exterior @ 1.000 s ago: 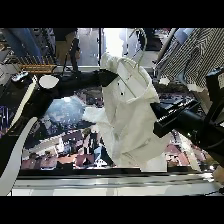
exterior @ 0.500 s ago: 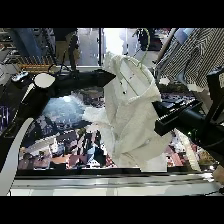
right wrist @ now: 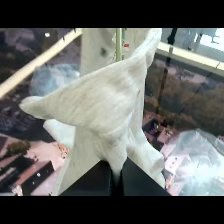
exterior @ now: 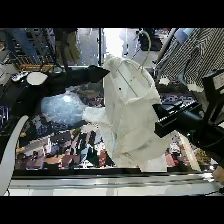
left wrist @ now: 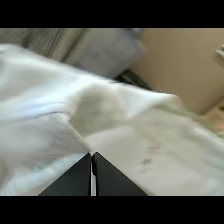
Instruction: Fold the clothes and pants, and hang the long-sleeved shirts on hangers.
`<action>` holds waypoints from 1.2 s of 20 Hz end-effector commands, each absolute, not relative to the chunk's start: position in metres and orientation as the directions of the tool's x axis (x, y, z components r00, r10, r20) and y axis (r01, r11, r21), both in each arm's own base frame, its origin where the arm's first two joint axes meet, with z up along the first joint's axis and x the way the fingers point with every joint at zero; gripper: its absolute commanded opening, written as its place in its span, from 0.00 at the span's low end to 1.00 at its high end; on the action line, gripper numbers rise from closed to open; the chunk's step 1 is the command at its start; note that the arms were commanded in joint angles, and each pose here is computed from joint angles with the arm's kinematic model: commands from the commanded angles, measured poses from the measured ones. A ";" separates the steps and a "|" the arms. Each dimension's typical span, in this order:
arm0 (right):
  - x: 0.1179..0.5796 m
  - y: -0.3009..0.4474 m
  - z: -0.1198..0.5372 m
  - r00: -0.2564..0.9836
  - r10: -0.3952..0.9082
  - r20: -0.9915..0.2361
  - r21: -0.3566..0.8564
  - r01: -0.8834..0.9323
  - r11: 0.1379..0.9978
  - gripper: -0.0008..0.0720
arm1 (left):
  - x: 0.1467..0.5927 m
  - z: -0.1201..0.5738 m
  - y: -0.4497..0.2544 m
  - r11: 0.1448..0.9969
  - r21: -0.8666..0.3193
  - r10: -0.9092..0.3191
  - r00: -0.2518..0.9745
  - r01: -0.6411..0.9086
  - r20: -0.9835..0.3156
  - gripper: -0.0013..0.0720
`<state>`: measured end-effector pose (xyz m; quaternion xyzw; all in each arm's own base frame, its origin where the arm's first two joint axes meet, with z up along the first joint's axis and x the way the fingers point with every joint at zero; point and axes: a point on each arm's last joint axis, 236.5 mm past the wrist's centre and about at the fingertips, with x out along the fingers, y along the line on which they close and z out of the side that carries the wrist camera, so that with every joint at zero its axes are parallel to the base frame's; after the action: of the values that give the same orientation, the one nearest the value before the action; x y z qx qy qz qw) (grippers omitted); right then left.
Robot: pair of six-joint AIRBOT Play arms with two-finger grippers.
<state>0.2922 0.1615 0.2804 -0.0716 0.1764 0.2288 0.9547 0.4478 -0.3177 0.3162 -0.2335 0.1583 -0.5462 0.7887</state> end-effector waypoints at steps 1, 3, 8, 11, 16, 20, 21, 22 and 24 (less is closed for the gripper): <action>0.292 0.158 0.271 0.827 0.394 -0.401 -0.066 -0.455 0.888 0.05 | 0.379 0.367 -0.309 0.010 -0.428 -0.981 0.091 0.904 0.170 0.04; 0.294 0.158 0.276 0.837 0.394 -0.379 -0.072 -0.451 0.890 0.05 | 0.346 0.366 -0.298 -0.113 -0.352 -0.985 -0.058 0.929 0.164 0.04; 0.301 0.168 0.311 0.867 0.439 -0.235 -0.041 -0.460 0.887 0.05 | 0.368 0.302 -0.289 -0.093 -0.468 -0.996 -0.089 0.879 0.030 0.04; 0.301 0.168 0.312 0.869 0.438 -0.231 -0.044 -0.459 0.887 0.05 | 0.414 0.281 -0.291 0.004 -0.584 -0.998 0.037 0.811 0.044 0.43; 0.313 0.145 0.304 0.894 0.363 -0.262 -0.003 -0.377 0.926 0.05 | 0.427 0.280 -0.300 0.041 -0.591 -0.995 0.087 0.806 0.049 0.70; 0.328 0.064 0.295 0.949 0.070 -0.309 0.000 -0.074 0.997 0.05 | 0.423 0.280 -0.303 0.030 -0.591 -0.996 0.073 0.806 0.049 0.70; 0.331 0.048 0.296 0.951 0.024 -0.307 0.025 -0.017 1.000 0.05 | 0.422 0.280 -0.303 0.029 -0.591 -0.996 0.071 0.806 0.048 0.70; 0.332 0.031 0.295 0.950 -0.024 -0.311 0.023 0.033 0.999 0.05 | 0.422 0.280 -0.303 0.028 -0.591 -0.996 0.070 0.806 0.049 0.70; 0.333 -0.008 0.292 0.935 -0.147 -0.324 -0.005 0.153 0.988 0.05 | 0.420 0.280 -0.303 0.022 -0.591 -0.997 0.062 0.807 0.048 0.70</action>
<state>0.3322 0.0485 0.2955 -0.0075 0.1558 0.0198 0.9876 0.4218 -0.3027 0.2801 -0.2433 0.1950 -0.6539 0.6893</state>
